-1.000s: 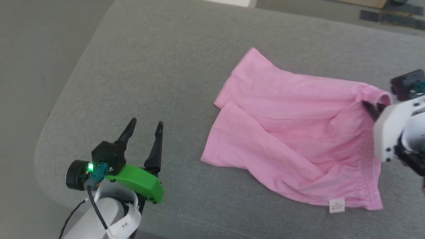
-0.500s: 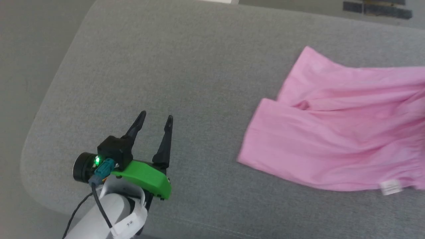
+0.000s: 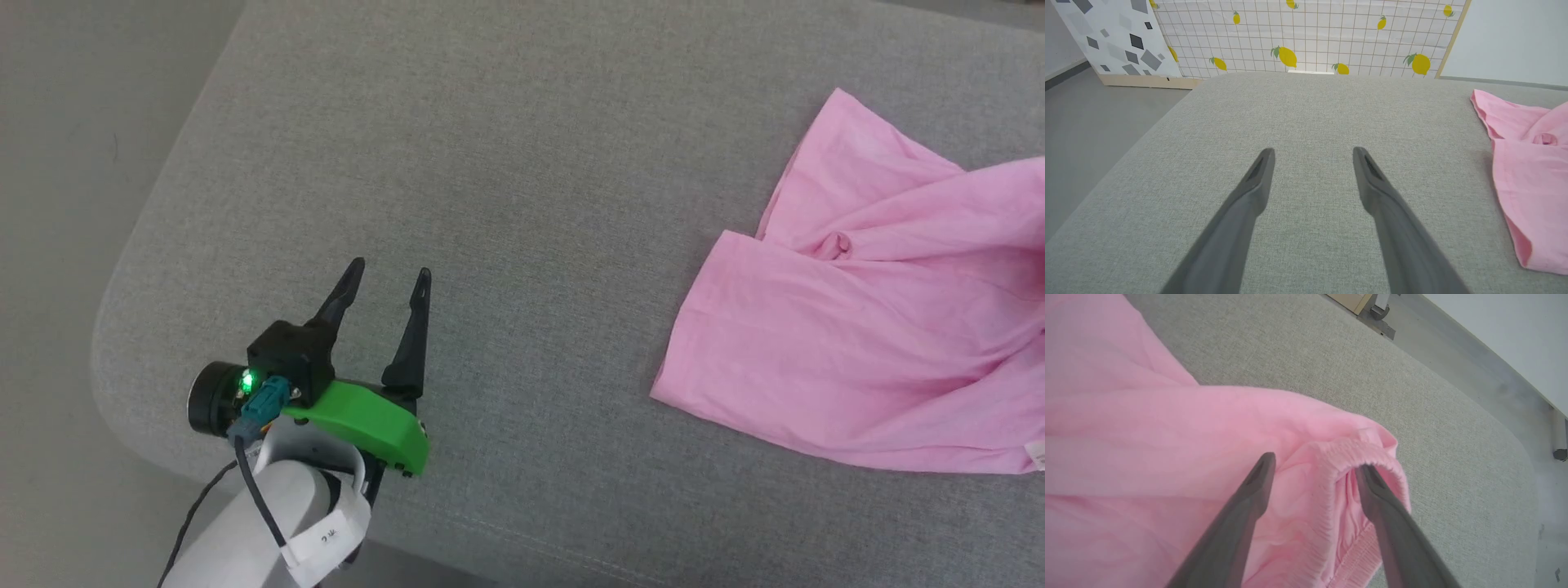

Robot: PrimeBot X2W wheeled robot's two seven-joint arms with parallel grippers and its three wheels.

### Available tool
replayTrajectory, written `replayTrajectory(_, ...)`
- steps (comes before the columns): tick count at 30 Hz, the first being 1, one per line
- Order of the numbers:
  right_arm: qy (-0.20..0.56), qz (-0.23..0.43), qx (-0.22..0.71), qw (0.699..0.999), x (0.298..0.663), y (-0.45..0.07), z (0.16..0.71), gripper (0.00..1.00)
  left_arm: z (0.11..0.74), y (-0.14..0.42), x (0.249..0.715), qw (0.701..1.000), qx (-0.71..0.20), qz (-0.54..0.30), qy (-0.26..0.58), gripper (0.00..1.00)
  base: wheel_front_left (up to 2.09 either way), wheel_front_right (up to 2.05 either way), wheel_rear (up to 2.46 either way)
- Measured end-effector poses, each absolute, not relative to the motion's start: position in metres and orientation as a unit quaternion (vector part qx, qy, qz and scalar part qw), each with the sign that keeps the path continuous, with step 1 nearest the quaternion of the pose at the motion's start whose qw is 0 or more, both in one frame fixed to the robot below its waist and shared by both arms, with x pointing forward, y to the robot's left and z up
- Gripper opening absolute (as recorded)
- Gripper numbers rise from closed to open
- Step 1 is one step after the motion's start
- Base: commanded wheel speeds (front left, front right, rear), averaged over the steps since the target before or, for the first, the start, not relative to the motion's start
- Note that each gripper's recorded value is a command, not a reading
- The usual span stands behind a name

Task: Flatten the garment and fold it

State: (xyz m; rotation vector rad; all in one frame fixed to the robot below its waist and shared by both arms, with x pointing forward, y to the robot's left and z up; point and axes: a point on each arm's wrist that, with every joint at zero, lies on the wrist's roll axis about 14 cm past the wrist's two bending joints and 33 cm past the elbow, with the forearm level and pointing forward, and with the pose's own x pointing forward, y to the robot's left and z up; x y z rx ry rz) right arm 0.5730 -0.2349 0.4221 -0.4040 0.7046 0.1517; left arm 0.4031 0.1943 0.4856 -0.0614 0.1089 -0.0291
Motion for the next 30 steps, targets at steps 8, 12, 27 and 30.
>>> replayTrajectory(8,0.27,0.093,-0.176,0.942,0.569,-0.219,0.452,1.0,0.503,0.189,0.403,0.999,-0.032,-0.026,0.032,1.0,0.0,0.0,0.0)
replayTrajectory(12,0.213,0.106,-0.128,0.963,0.559,-0.208,0.483,1.0,0.515,0.182,0.405,0.998,-0.045,-0.037,0.019,1.0,0.0,0.0,0.0)
replayTrajectory(27,0.012,0.07,-0.051,0.996,0.464,-0.241,0.553,1.0,0.537,0.134,0.404,0.992,-0.067,-0.104,0.003,1.0,0.0,0.0,0.0)
replayTrajectory(30,0.002,0.044,-0.036,0.998,0.441,-0.25,0.551,1.0,0.533,0.124,0.402,0.99,-0.074,-0.118,0.013,1.0,0.0,0.0,0.0)
